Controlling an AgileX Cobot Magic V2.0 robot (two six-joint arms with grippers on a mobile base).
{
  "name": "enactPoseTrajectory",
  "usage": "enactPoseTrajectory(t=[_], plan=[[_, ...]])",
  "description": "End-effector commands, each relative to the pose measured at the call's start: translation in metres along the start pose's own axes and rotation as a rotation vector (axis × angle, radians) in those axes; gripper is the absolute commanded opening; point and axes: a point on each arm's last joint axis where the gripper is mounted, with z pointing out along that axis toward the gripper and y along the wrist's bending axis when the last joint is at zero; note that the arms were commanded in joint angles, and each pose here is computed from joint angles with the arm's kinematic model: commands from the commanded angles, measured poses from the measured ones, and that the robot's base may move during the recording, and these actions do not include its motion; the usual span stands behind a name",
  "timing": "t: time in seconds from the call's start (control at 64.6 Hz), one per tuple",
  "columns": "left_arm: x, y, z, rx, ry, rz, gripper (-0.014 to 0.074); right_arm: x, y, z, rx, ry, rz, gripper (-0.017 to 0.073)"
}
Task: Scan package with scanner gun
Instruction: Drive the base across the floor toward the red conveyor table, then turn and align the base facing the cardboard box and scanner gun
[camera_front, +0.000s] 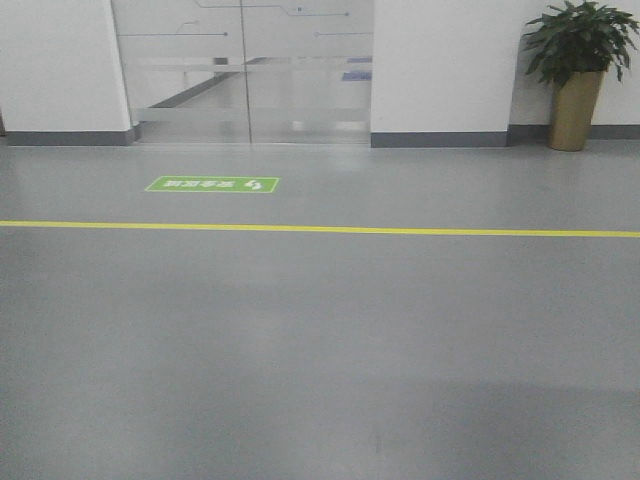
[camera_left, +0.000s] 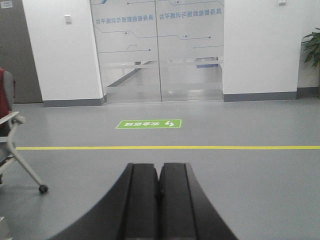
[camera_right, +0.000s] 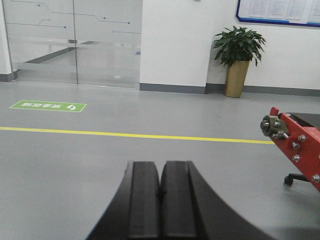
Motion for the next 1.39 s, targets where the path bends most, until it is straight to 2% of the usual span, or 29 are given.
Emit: enactPoseTrajectory(t=[0.0,1.379], plan=[[-0.0030,0.0003,-0.0004,-0.003,-0.026,-0.005,-0.0111,-0.0021,-0.0003,-0.0004,0.004,-0.023,-0.004,-0.0154],[-0.0030,0.0002,-0.0004,-0.001,-0.026,-0.005,-0.0111,-0.0021,-0.0003,-0.0004,0.004,-0.023,-0.004,-0.0154]])
